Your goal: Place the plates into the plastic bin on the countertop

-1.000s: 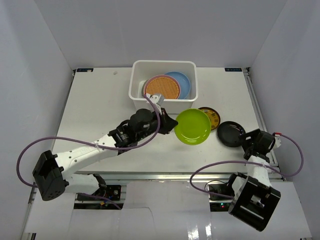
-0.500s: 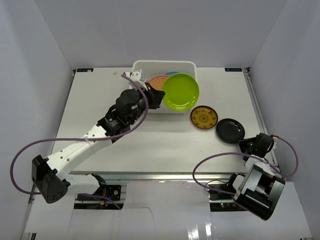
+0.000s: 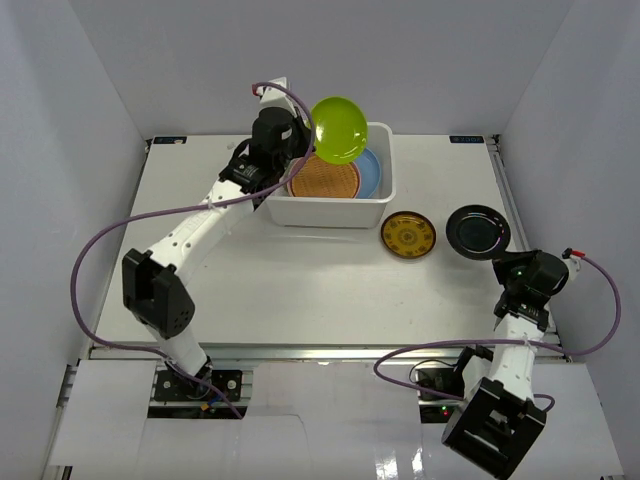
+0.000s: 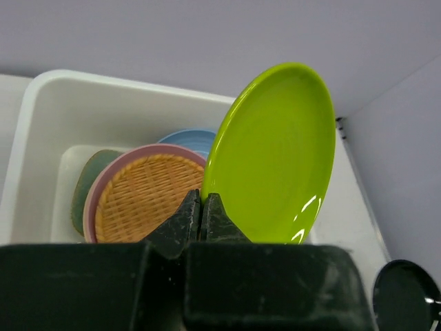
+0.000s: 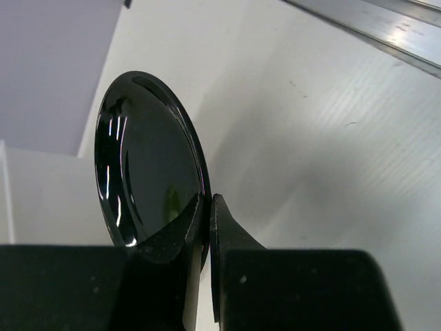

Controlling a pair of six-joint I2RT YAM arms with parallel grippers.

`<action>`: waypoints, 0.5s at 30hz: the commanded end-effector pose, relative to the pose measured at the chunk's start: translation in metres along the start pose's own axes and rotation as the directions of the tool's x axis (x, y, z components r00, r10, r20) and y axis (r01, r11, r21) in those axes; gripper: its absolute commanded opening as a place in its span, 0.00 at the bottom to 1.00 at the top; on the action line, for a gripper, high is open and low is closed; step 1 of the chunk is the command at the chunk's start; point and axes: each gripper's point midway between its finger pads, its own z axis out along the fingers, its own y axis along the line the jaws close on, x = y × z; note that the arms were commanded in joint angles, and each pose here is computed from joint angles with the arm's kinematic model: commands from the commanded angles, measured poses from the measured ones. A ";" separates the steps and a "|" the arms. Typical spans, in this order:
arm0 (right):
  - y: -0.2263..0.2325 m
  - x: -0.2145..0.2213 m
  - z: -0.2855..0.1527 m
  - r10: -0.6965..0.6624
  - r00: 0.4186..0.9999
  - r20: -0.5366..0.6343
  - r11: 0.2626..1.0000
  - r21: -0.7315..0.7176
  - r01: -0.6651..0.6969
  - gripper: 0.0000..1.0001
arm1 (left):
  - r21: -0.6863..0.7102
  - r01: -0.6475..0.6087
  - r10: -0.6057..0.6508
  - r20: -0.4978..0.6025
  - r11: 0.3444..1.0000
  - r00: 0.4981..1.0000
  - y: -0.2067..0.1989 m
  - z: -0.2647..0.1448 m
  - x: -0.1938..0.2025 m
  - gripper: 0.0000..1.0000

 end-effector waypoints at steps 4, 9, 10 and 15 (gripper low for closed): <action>0.113 -0.030 -0.019 -0.024 1.000 -0.012 0.937 -0.350 0.019 0.08 | -0.074 -0.027 0.015 -0.165 0.997 0.986 0.048 0.049 0.031 0.00; 0.227 -0.010 -0.043 -0.220 0.975 0.007 0.805 -0.563 0.186 0.08 | -0.093 0.035 -0.061 -0.298 0.995 0.953 0.085 0.070 0.076 0.00; 0.238 0.000 -0.037 -0.263 0.965 -0.005 0.790 -0.576 0.212 0.08 | -0.089 0.041 -0.068 -0.326 0.995 0.943 0.088 0.072 0.084 0.00; 0.321 0.054 -0.046 -0.407 0.913 -0.038 0.653 -0.711 0.261 0.08 | -0.134 0.025 -0.081 -0.430 0.991 0.899 0.112 0.085 0.131 0.32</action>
